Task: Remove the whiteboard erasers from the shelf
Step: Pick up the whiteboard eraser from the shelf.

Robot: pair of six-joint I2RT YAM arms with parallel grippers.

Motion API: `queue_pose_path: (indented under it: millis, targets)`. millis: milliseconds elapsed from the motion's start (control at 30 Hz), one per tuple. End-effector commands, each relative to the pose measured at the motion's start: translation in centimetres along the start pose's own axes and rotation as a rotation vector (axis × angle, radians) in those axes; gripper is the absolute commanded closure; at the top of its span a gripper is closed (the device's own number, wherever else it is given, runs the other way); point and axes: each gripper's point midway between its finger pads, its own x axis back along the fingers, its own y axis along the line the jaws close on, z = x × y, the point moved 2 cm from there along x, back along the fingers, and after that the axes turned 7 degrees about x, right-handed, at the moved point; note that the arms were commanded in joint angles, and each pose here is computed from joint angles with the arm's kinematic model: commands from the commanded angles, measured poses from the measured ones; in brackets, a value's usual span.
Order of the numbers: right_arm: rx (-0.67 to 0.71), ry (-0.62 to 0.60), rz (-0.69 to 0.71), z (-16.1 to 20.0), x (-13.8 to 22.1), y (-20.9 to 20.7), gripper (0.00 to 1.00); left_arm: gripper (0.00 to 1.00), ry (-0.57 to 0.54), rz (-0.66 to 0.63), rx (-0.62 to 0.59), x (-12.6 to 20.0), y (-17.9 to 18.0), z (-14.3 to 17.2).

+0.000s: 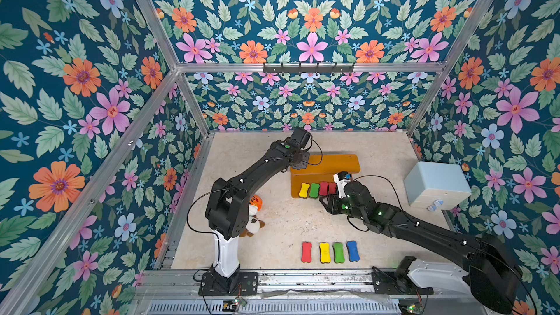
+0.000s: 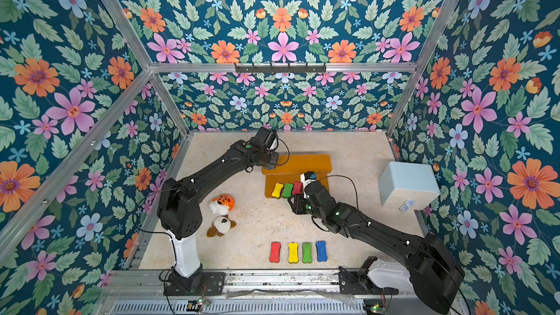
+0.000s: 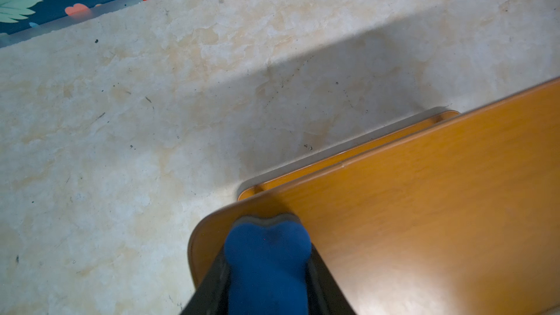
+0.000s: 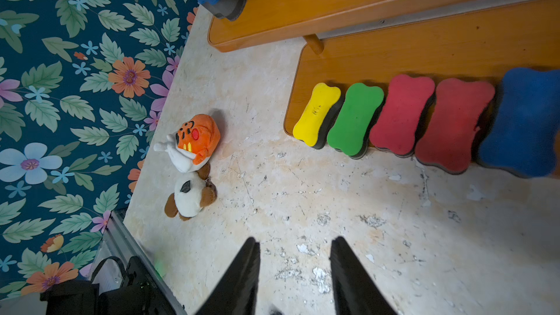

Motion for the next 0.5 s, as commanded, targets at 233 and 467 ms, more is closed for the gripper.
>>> queue_pose_path:
  millis: [233, 467]
  targets:
    - [-0.004, -0.046, 0.008, -0.9, 0.6, 0.1, 0.57, 0.88, -0.050, -0.025, 0.078, 2.8, 1.2, -0.2]
    - [-0.015, -0.072, 0.008, -1.0, 1.0, -0.2, 0.57, 0.98, -0.067, 0.024, 0.151, 5.2, 1.5, 1.1]
